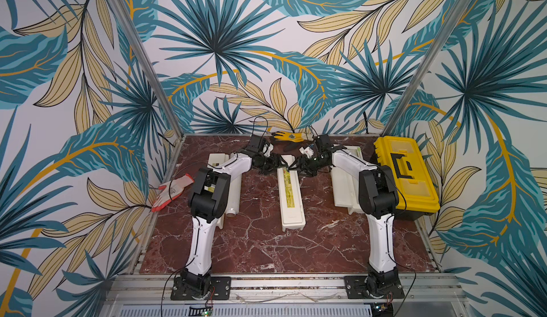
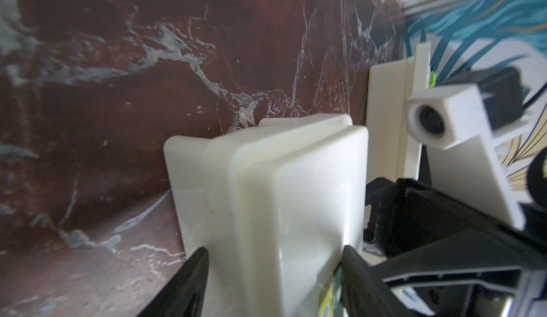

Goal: Put plastic wrap rolls into dispensers
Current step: Close the lid on the plastic wrap cutting box.

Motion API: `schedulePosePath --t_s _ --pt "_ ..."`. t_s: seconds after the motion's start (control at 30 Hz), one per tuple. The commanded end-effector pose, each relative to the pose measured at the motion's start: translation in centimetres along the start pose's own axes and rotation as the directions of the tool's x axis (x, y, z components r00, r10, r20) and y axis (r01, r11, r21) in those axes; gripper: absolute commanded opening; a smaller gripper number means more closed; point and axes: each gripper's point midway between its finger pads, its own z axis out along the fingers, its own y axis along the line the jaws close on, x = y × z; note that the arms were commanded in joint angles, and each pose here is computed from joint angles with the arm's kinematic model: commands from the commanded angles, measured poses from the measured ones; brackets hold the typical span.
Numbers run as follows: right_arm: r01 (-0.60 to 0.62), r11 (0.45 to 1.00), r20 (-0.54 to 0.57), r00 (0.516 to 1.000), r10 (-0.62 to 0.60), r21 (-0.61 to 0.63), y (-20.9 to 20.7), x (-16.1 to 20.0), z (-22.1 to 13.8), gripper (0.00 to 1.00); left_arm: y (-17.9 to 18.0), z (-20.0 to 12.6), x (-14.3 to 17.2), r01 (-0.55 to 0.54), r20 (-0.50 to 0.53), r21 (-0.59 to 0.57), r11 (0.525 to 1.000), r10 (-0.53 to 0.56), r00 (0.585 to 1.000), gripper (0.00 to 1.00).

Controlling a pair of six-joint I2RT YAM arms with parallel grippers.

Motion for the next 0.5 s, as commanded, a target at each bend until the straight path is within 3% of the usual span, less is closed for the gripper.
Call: schedulePosePath --t_s 0.0,0.2,0.33,0.47 --pt "-0.074 0.989 -0.132 0.987 0.09 0.124 -3.7 3.6 3.0 0.6 11.5 3.7 8.0 0.177 -0.145 -0.349 0.92 -0.239 0.96 0.57" --pt "-0.054 0.993 -0.117 0.991 0.066 0.105 -2.9 2.2 3.2 0.6 11.7 3.6 8.6 0.176 -0.15 -0.361 0.916 -0.243 0.958 0.49" --pt "-0.006 0.986 -0.059 0.998 0.016 0.166 -2.1 0.3 1.6 0.6 9.0 2.3 7.5 0.11 -0.131 -0.317 0.942 -0.158 0.979 0.54" --pt "0.052 0.955 0.081 0.994 -0.079 0.293 -0.6 -1.4 -2.7 0.63 5.7 -0.4 5.9 0.045 -0.075 -0.275 0.96 -0.069 0.995 0.61"
